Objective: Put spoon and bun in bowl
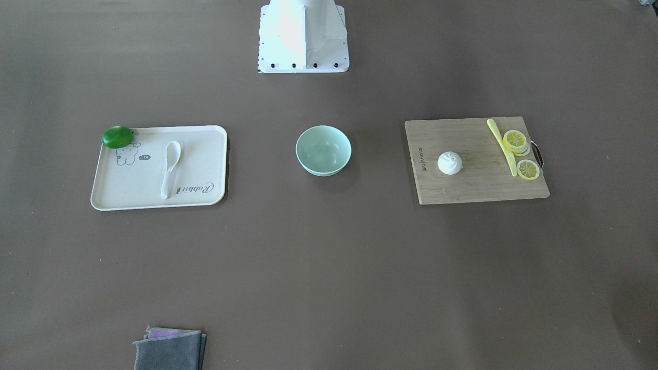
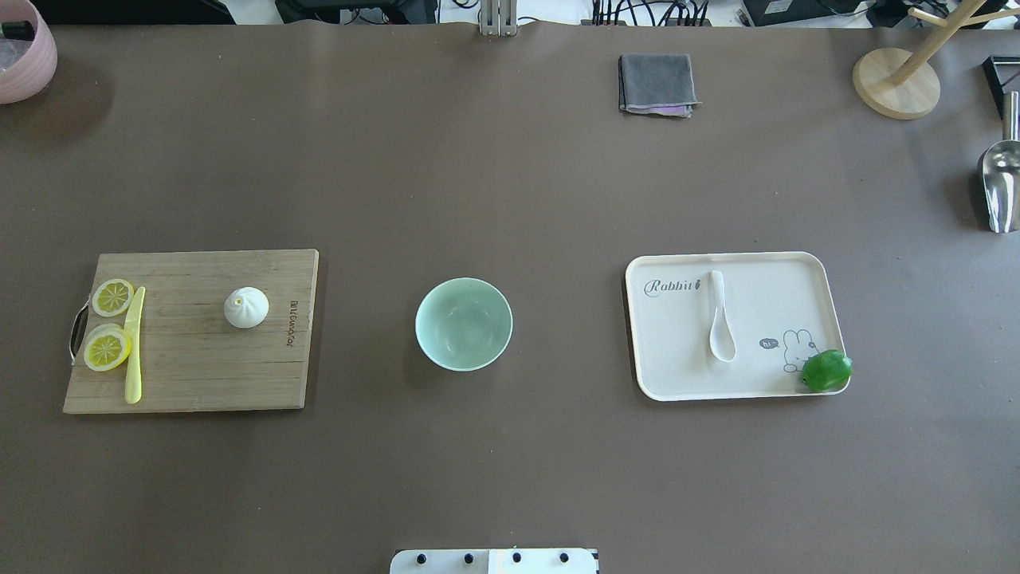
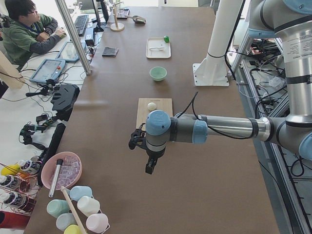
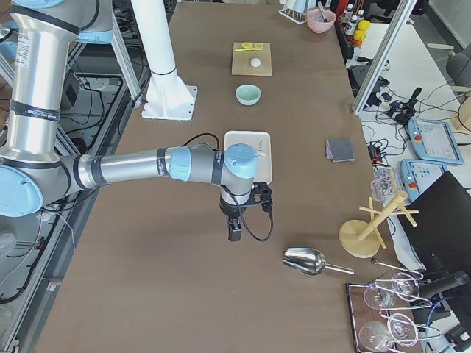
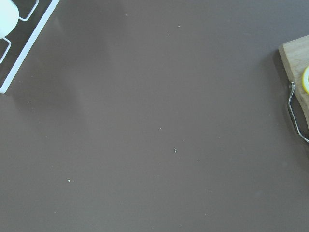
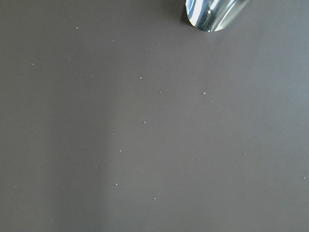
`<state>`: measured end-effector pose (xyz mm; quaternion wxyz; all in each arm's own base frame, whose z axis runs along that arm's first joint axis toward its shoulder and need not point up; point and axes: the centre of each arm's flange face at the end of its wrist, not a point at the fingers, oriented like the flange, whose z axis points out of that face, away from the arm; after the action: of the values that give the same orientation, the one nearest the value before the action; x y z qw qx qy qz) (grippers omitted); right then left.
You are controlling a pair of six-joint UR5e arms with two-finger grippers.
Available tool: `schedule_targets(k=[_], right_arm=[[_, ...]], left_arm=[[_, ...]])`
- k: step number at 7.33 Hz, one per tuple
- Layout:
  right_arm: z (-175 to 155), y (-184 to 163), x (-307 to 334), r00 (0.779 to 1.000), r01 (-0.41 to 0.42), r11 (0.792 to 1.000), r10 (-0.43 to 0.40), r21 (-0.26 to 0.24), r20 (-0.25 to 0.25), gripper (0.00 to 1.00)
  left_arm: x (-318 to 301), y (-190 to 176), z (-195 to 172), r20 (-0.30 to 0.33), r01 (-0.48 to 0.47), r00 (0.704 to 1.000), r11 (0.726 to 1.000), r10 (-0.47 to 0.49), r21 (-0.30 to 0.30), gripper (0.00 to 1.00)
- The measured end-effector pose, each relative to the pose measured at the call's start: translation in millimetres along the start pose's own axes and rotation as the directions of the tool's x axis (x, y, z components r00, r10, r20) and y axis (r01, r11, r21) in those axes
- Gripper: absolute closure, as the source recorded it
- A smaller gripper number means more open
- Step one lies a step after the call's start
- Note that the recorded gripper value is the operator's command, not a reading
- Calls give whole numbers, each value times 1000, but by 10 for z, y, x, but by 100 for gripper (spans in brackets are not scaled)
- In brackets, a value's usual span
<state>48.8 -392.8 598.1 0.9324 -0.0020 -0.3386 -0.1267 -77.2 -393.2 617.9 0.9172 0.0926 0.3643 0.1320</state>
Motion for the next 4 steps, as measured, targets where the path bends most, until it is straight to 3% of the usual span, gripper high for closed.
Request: schedule_targets(k=[2, 3, 4], right_arm=[[-24, -22, -17, 1000, 5, 1000, -5, 8, 0, 0], [-58, -61, -43, 1000, 27, 999, -27, 37, -1, 0], [-118, -124, -90, 997, 77, 992, -76, 99, -7, 0]], left_arm=[[42, -67, -56, 11, -41, 999, 998, 40, 39, 2], [61, -102, -85, 19, -62, 998, 996, 61, 59, 2], [100, -182, -149, 31, -92, 995, 992, 90, 88, 2]])
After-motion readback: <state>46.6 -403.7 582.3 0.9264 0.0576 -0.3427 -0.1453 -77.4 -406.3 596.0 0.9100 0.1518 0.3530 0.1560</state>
